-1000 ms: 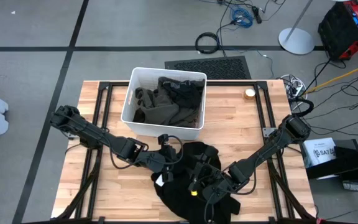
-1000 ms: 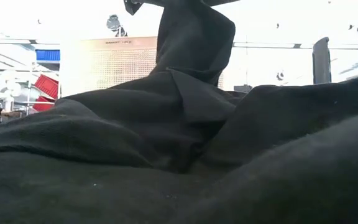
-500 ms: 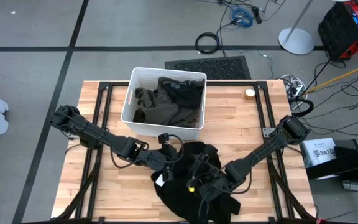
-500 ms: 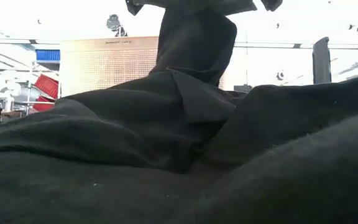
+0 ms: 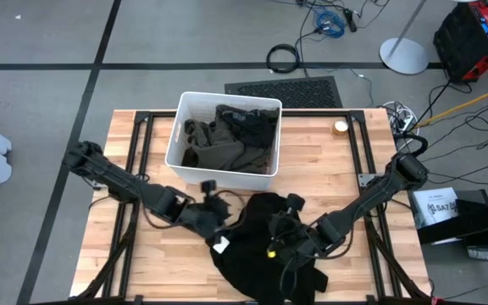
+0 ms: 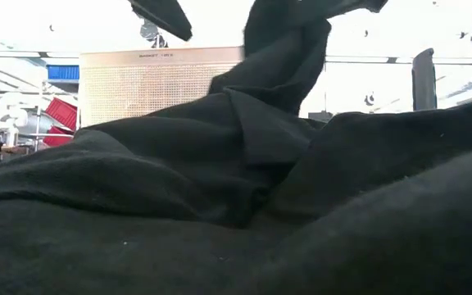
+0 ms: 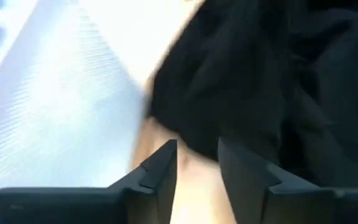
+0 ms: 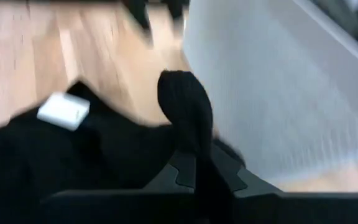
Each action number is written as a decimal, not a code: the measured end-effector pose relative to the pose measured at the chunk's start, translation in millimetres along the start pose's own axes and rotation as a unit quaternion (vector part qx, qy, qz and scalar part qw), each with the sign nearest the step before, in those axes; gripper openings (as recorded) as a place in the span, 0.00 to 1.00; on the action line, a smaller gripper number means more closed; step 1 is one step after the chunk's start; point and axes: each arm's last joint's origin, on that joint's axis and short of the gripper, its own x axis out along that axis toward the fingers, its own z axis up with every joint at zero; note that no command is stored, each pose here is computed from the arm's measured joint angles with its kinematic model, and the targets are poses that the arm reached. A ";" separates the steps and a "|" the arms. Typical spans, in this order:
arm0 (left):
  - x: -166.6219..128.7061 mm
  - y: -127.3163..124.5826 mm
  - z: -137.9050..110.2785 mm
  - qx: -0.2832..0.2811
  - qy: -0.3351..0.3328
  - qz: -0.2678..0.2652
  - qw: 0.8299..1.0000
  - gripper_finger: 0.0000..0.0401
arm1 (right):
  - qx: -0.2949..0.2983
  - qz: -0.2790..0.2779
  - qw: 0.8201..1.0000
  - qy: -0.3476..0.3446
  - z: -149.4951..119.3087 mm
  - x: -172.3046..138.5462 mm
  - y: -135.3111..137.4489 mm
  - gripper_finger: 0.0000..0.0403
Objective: Sort clothes
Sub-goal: Put the black shirt into the white laundry bin
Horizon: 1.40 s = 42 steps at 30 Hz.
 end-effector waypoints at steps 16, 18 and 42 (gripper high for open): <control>17.0 -30.8 -104.4 -0.049 0.016 -0.082 0.995 0.39 | 0.067 -0.005 0.986 0.150 -15.5 -15.0 -28.7 0.00; 19.6 -29.7 -112.0 -0.049 0.026 -0.080 0.995 0.39 | 0.066 -0.005 0.986 0.150 -15.6 -15.1 -28.7 0.00; 43.4 -25.4 -146.6 -0.116 0.005 -0.167 0.979 0.39 | 0.058 -0.001 0.985 0.163 -15.6 -12.9 -30.3 0.00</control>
